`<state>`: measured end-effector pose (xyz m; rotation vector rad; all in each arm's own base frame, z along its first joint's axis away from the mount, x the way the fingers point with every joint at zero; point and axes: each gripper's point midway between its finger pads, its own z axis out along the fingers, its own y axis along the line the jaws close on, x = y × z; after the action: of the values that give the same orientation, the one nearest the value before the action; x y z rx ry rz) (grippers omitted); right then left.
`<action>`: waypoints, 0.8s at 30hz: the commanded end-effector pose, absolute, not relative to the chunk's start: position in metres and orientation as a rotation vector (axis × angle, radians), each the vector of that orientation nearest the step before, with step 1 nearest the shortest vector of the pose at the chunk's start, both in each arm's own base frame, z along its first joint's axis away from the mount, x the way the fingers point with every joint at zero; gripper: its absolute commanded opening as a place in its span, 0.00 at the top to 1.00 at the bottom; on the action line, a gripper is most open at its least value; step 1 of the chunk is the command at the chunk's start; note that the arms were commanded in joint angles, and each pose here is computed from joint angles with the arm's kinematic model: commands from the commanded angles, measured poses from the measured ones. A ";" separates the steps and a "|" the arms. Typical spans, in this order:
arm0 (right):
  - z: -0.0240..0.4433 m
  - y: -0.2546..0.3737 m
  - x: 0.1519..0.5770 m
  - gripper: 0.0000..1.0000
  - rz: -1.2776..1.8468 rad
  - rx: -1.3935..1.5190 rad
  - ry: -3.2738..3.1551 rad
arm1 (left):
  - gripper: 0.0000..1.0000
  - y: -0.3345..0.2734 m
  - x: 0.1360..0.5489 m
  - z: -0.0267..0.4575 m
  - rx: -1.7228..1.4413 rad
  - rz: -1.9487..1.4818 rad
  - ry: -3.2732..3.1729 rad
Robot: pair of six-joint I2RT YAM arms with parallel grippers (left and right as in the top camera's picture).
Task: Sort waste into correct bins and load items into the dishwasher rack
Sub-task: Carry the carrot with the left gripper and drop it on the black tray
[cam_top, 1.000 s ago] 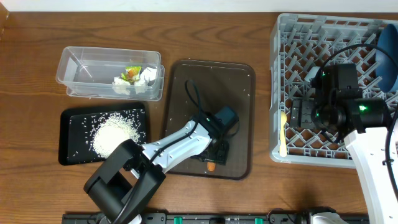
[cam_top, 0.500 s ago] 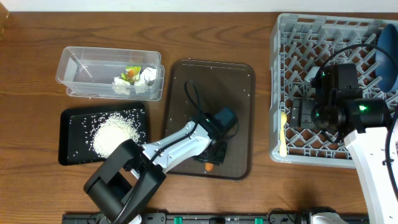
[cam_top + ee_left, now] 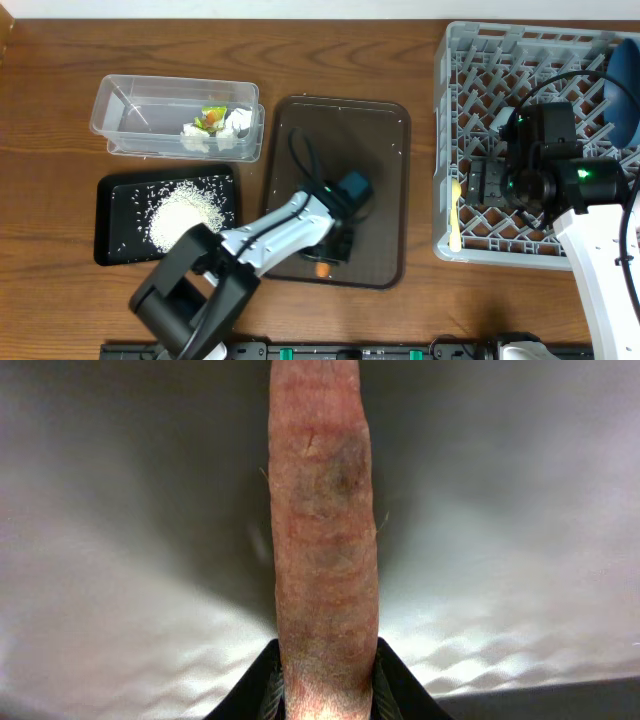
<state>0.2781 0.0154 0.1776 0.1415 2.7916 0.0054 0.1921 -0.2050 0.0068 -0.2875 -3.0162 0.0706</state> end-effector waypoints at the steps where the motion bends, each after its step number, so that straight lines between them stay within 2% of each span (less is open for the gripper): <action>1: 0.175 0.011 0.278 0.08 -0.011 0.145 2.799 | 0.81 -0.179 0.230 0.048 -0.199 0.010 -3.178; 12: 0.175 0.012 0.278 0.08 -0.011 0.145 2.798 | 0.81 -0.044 0.262 0.120 0.516 -0.079 -3.317; 17: 0.175 0.011 0.278 0.08 -0.011 0.145 2.799 | 0.81 0.014 0.265 0.120 0.862 -0.118 -3.245; 24: 0.175 0.012 0.278 0.08 -0.011 0.145 2.799 | 0.81 0.076 0.257 0.094 1.206 -0.170 -3.068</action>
<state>0.2782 0.0153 0.1776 0.1421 2.7911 0.0050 0.2674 0.0552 0.1107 1.1518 -3.1520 -0.1142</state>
